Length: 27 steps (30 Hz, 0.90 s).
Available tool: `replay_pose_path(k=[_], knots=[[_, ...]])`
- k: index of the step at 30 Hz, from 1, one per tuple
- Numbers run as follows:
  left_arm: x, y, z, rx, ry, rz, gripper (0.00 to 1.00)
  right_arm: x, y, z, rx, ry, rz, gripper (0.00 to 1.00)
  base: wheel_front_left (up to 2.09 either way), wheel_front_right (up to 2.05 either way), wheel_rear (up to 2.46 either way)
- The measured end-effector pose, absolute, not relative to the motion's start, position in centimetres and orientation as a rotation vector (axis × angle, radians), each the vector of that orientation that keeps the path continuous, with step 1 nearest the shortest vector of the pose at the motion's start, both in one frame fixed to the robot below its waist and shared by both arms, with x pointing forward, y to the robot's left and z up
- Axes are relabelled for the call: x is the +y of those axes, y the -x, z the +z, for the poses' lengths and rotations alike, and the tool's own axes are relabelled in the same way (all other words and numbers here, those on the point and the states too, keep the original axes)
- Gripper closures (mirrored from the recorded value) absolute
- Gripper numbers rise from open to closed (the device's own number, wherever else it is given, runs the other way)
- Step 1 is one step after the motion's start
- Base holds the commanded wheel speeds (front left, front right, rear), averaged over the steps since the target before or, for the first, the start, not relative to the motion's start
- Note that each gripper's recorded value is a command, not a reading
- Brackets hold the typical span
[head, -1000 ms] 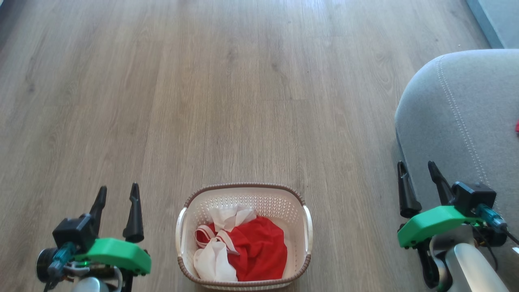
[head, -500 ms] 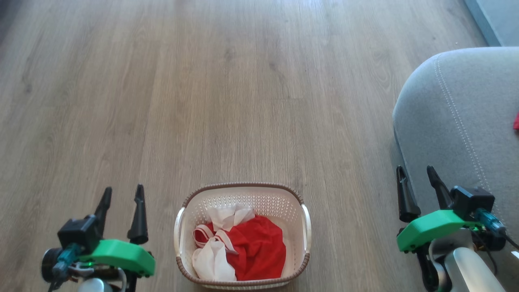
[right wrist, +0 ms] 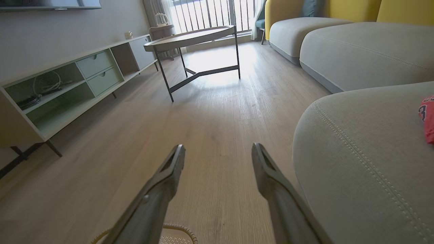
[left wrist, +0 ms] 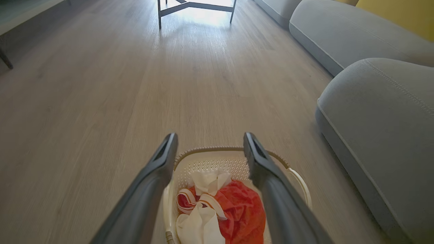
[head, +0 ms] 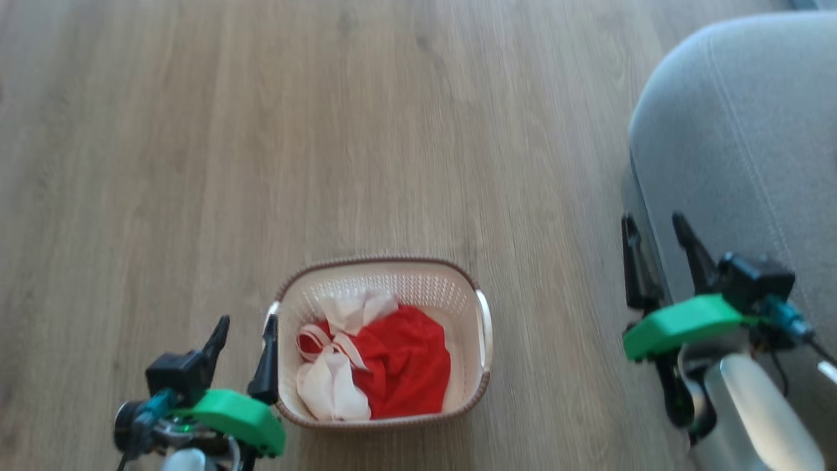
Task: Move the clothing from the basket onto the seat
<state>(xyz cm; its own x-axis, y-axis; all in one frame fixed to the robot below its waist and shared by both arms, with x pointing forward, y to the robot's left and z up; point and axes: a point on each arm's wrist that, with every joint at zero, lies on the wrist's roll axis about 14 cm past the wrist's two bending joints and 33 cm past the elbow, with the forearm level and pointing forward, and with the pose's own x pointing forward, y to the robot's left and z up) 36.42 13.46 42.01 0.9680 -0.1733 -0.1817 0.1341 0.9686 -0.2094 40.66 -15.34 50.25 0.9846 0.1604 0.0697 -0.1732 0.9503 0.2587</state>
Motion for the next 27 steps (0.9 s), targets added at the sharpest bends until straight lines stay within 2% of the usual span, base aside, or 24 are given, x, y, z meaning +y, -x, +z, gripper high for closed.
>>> replay_pose_path(k=[6,17,27], knots=[[9.4,-39.1,38.4,0.312,0.216,-0.267,0.0,-15.6,-44.1,50.5,-0.07,-0.258,0.176,0.0,0.0,0.0,0.0],[2.7,-41.8,29.4,0.553,0.205,-0.459,0.0,-16.9,-49.0,46.5,-0.014,-0.229,0.159,0.0,0.0,0.0,0.0],[-0.1,-42.0,20.6,0.785,0.156,-0.56,0.0,-18.5,-50.7,40.5,0.098,-0.2,0.122,0.0,0.0,0.0,0.0]])
